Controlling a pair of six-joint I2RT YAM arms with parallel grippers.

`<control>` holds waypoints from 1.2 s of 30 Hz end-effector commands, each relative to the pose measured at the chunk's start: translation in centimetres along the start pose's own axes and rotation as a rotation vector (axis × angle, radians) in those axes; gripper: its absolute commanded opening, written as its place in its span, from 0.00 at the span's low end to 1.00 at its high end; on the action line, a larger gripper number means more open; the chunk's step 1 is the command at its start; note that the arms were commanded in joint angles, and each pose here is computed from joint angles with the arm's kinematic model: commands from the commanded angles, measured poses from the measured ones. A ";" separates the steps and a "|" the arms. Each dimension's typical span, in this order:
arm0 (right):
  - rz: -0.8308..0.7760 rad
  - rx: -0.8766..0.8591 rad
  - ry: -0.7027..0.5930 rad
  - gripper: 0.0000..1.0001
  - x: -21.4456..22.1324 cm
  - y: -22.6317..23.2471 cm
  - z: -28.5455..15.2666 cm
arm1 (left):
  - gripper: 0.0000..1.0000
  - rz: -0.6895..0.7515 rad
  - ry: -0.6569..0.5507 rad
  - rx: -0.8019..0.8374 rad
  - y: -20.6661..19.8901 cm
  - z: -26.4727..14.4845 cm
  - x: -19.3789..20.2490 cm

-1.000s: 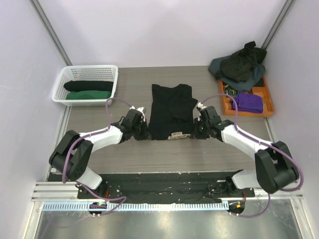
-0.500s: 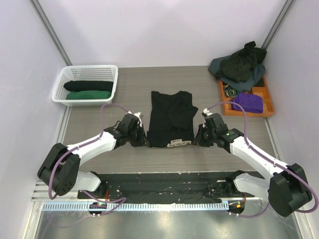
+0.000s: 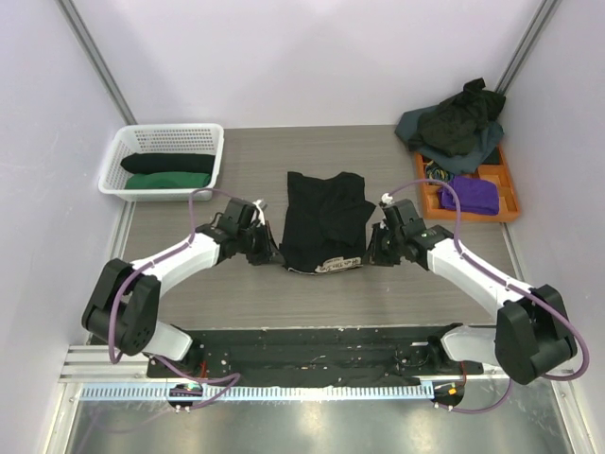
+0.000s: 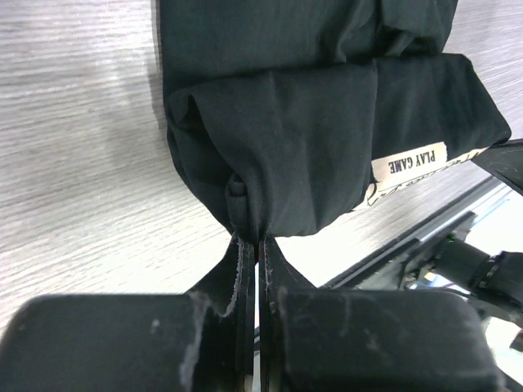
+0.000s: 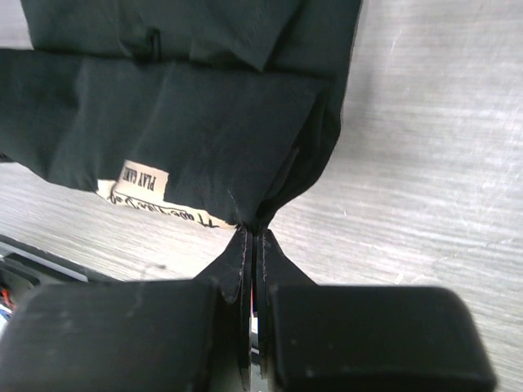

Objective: Roll the t-shirts
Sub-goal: Roll the T-shirt to the center of the board.

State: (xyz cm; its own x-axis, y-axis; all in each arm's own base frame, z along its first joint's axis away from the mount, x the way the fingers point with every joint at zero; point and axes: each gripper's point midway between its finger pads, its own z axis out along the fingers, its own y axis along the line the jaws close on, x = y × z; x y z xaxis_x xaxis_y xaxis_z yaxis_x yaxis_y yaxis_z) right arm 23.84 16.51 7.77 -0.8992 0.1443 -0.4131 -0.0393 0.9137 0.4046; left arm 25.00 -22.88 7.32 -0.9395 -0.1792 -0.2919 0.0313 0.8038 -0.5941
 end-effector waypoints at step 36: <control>0.169 -0.024 -0.036 0.01 -13.9 -2.8 5.8 | 0.00 -0.234 -0.049 0.108 0.3 4.7 -13.8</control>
State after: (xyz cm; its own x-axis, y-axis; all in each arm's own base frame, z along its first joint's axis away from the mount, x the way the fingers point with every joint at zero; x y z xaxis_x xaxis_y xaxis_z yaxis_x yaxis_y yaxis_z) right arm 36.48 14.49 7.03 -0.8999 0.2918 -0.3241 0.1044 0.8657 0.4896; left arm 37.27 -23.03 7.58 -0.9153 -0.3776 -0.1402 -0.1627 0.6649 -0.7290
